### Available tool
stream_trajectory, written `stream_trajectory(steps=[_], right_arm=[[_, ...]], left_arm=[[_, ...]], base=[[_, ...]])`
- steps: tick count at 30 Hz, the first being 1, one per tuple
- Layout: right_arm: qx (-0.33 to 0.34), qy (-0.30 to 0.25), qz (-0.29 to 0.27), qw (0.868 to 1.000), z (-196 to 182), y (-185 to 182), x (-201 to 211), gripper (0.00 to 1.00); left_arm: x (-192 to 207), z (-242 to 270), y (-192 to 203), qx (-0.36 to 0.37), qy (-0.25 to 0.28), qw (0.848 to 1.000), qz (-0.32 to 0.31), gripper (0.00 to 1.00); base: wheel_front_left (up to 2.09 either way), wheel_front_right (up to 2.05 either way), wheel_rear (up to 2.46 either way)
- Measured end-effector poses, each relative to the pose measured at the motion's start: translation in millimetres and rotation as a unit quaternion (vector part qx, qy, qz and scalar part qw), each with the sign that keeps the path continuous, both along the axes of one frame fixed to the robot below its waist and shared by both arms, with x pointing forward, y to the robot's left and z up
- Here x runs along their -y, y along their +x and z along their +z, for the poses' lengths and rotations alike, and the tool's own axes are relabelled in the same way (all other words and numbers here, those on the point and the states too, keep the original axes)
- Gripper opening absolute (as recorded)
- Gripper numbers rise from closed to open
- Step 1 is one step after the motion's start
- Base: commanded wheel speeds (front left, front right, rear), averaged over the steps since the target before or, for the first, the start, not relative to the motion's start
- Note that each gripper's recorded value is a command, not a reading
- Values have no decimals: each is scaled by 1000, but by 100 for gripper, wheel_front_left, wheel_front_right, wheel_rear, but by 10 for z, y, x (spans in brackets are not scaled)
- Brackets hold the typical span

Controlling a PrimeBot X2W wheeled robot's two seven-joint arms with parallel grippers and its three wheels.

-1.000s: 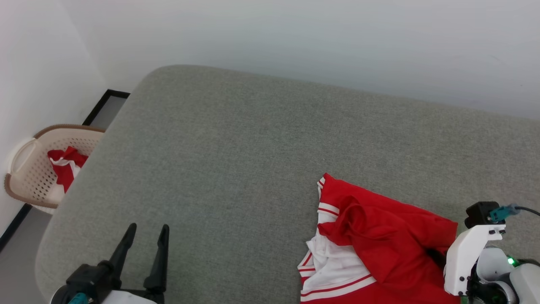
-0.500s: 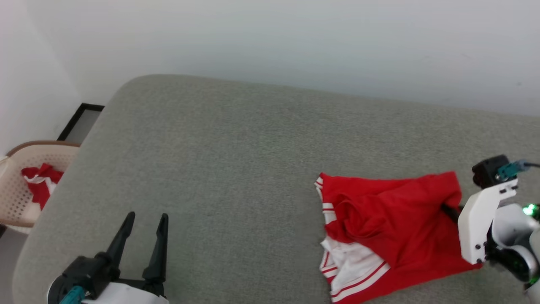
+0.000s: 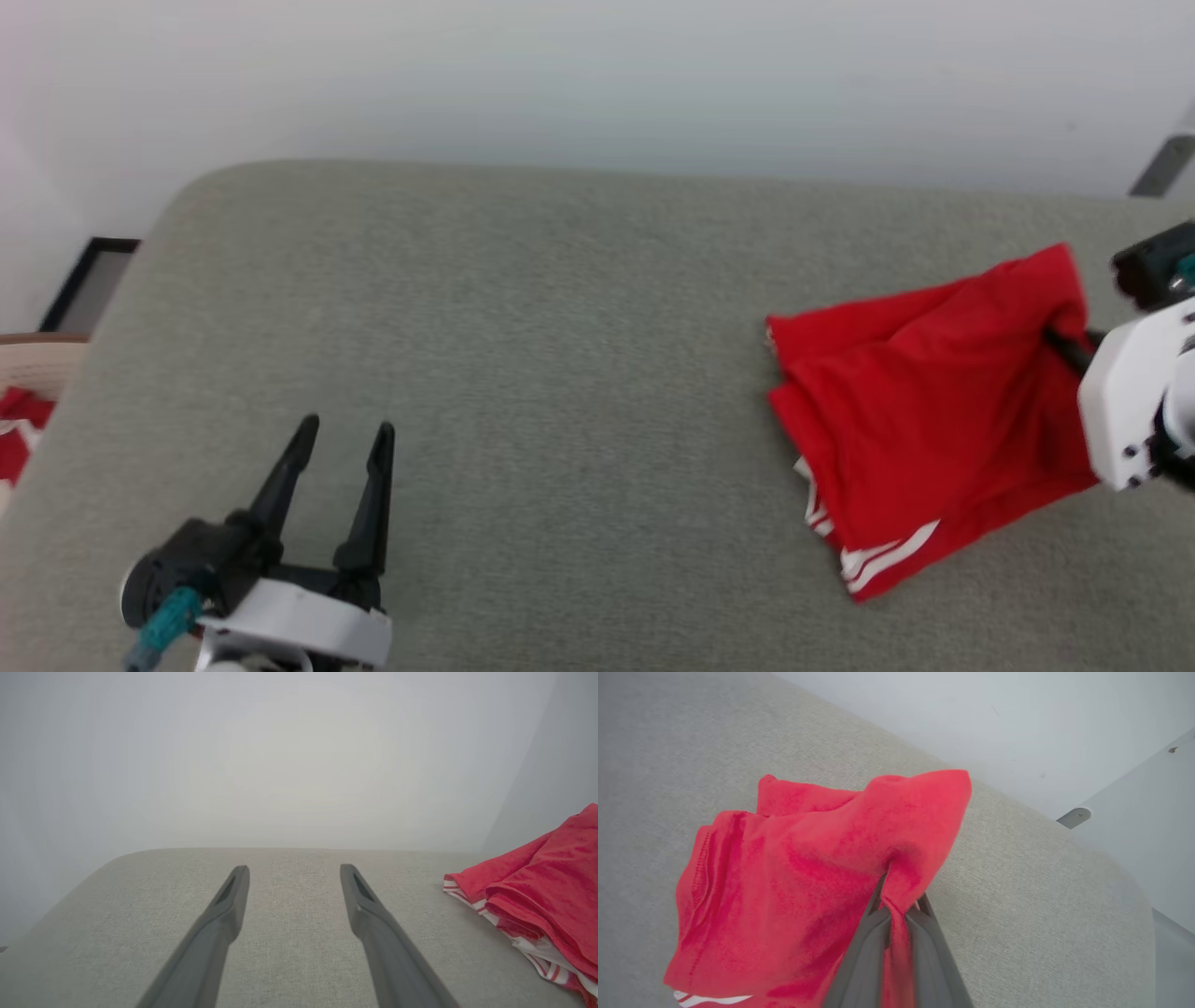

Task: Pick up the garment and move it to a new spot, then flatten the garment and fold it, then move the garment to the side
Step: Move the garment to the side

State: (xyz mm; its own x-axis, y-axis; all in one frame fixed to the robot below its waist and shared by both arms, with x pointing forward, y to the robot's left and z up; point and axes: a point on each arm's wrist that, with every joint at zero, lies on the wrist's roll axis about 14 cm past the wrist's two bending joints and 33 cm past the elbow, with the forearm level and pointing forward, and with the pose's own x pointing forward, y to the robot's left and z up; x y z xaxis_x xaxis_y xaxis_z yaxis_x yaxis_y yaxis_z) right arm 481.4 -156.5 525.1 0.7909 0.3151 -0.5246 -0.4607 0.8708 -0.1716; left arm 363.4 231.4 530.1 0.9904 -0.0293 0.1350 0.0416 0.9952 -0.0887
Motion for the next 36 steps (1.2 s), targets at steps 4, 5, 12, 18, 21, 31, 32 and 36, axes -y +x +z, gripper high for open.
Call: stream_trajectory(steps=[4,5,12,18,21,31,32,36], right_arm=[[8,-5,-20,1000,49,85,210,0],[12,-7,-23,1000,64,109,260,0],[33,-24,-59,997,105,286,691,0],[50,-46,-88,994,83,389,1104,0],[52,-62,-103,991,36,416,1318,0],[57,-116,-154,979,-94,467,2011,0],[57,-116,-154,979,-94,467,2011,0],[50,-156,-176,971,-191,465,2344,0]], left_arm=[[117,31,175,5,4,1000,-21,100],[148,30,221,5,6,1000,-27,100],[340,57,592,15,17,998,-63,100],[569,1,910,16,25,994,-102,100],[673,-54,1047,15,27,992,-119,100],[989,-306,1428,4,30,985,-171,100],[989,-306,1428,4,30,985,-171,100],[1130,-453,1580,-2,29,981,-193,100]], base=[[0,0,0],[0,0,0],[0,0,0],[0,0,0],[0,0,0],[0,0,0],[0,0,0],[0,0,0]])
